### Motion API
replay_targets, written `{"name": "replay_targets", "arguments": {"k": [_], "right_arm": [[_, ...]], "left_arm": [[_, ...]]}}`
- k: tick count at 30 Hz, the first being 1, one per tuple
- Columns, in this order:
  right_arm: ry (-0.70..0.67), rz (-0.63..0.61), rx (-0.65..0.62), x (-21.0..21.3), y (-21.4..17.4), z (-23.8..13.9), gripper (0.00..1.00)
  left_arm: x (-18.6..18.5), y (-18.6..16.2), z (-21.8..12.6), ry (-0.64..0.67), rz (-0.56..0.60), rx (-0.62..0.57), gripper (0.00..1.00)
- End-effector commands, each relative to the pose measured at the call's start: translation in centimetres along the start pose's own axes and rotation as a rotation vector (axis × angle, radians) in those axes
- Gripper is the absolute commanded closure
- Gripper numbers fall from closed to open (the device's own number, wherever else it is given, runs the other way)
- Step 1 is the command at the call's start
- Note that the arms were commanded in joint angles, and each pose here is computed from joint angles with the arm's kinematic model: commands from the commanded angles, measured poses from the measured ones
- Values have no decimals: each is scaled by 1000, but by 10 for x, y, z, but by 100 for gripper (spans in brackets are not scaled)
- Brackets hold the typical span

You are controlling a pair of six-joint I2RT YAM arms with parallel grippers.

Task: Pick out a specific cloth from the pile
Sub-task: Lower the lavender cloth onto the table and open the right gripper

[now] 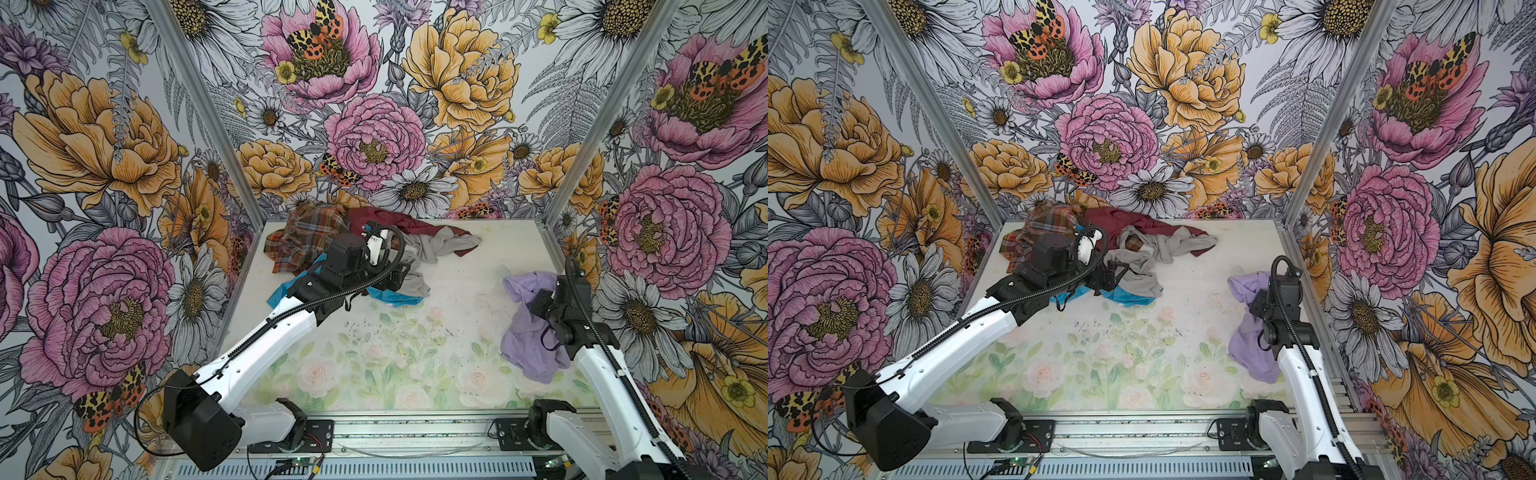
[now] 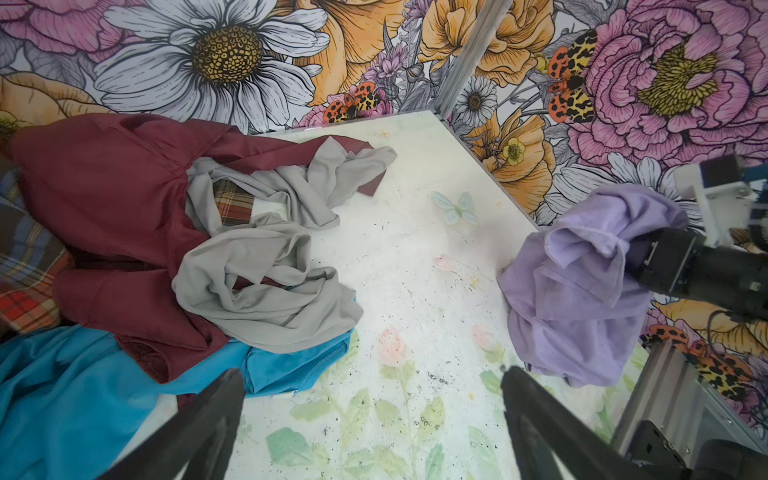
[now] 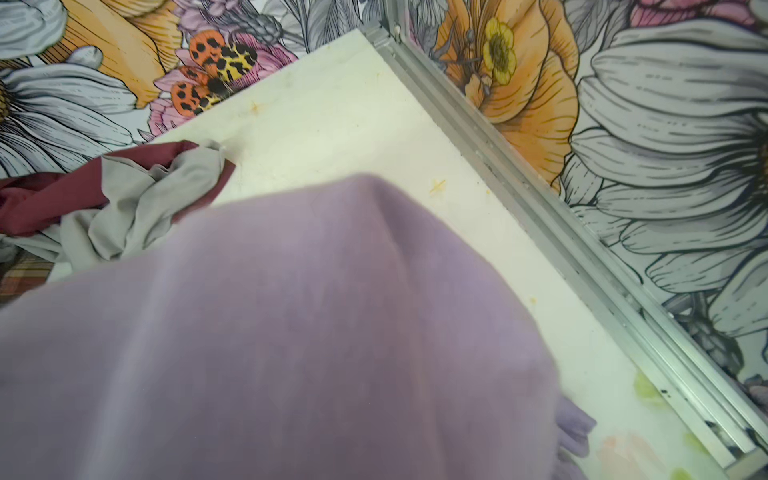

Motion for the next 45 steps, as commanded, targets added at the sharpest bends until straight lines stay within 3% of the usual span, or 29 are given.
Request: {"name": "replay_targets", "arguments": {"k": [1,10,20,28,32,36,41,45], "right_arm": [[-20,28,38,-3,-7,10,100],[-142,31,242,-17,-34,48,100],[-273,-100,415,-14,-32,89,100],[-269,-106,528,-15,-36,113,100],[-265,-114,532,-14,-34,116,79],[-271,-120,525,-14,-32,117,69],[-250,-126,482,-8,-22,108,45],[-231,-128,436,-2,-7,95,32]], "left_arm": [[12,3,-7,22,-36,-48,3],[45,2,-14,86,-131,-91,5],[53,0,-13,106,-155,-95,6],[56,0,-14,114,-165,-106,6],[57,-1,-14,118,-169,-106,6],[57,-2,-13,120,-170,-102,6],[58,-3,-13,133,-162,-99,6],[60,-4,-12,146,-157,-93,6]]}}
Point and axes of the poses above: each gripper's point midway between its finger pads, its own z axis out along the fingers, its own x axis along the line the jaws close on, y = z × x, the point moved 10 cm from there along -z, back along the fingers, and after that the axes turned 15 degrees about z, right-handed, at the moved point
